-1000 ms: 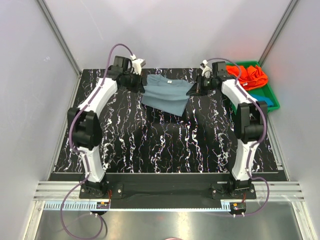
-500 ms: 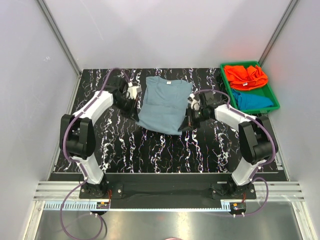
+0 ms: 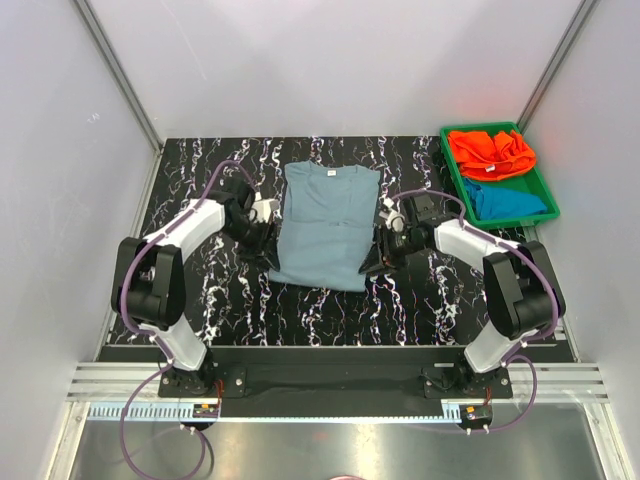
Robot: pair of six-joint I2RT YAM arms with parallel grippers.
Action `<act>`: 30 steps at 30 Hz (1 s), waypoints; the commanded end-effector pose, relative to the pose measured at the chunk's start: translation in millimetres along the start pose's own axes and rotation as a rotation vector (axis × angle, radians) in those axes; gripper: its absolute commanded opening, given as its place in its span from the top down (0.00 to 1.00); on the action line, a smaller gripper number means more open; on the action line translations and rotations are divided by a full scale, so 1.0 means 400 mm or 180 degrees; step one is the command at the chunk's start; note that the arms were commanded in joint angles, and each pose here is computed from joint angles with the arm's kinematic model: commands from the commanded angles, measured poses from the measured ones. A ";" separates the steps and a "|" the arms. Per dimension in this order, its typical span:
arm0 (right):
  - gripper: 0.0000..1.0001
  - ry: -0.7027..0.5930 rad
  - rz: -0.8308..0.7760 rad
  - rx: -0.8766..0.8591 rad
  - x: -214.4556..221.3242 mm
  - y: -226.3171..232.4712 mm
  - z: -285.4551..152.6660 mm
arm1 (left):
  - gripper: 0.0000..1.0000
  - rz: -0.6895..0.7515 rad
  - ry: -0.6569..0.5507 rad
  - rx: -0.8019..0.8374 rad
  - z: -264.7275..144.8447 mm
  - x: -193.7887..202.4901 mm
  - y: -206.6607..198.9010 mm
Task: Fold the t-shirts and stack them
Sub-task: Fold the tshirt
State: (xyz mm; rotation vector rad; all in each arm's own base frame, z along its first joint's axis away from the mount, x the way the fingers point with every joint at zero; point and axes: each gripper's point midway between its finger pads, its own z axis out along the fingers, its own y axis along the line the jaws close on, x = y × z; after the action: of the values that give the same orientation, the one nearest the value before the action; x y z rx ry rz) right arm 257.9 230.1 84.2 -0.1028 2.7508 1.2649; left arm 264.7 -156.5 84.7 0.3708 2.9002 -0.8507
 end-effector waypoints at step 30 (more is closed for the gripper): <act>0.42 0.0223 -0.4256 0.1104 0.094 0.012 -0.005 | 0.31 0.2804 -0.0071 -0.1493 -0.029 -0.010 0.093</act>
State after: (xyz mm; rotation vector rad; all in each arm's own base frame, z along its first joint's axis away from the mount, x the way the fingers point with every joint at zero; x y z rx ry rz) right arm 210.0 228.1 75.4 -1.5101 2.1475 0.4615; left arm 255.6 -115.1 60.2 1.3784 2.4995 -0.0861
